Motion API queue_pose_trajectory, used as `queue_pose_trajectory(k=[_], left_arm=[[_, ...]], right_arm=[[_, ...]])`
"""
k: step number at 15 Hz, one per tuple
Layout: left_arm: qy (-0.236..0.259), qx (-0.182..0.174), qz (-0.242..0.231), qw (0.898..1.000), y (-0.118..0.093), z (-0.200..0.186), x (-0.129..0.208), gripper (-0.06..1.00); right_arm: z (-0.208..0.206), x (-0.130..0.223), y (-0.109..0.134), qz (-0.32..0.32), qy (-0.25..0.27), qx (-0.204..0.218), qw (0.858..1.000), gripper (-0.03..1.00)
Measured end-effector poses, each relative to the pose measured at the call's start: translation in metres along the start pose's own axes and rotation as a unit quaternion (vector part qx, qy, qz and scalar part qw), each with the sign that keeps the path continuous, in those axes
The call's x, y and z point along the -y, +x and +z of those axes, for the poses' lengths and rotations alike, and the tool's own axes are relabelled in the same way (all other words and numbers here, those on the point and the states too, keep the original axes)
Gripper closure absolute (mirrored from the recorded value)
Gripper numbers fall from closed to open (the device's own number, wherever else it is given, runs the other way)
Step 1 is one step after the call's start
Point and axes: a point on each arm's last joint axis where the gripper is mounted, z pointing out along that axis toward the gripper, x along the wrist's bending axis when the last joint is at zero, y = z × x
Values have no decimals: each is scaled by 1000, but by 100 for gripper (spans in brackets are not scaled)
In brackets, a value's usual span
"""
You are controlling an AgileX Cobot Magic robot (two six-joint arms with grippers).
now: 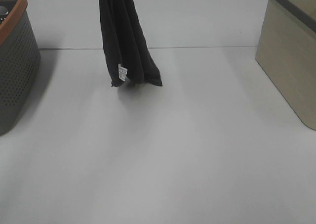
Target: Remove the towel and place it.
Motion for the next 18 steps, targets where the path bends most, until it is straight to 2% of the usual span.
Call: queue_pose_trajectory(k=[4,5,6,8,12,17,18], left_arm=[[57,-10,53,997,-8,-3,14,94],[69,-9,59,996,-8,-4,17,94],[93,-11,76,993,-7,-4,21,94],[105,-16,83,991,-6,-5,23,94],[113,-19,85,990,-5,-5,24,94],[114,-18,100,988,-5,-5,24,94],[113,-17,102,988,-5,-5,24,94]], right_arm=[[3,-5,4,10,12,-20,1000,26],[5,-13,8,24,2,-44,999,26],[16,-33,19,52,-27,-101,993,27],[30,-46,25,50,-29,-130,990,30],[84,-69,38,22,12,-177,984,32],[161,-74,54,41,59,-226,972,34],[185,-71,60,62,74,-244,965,34]])
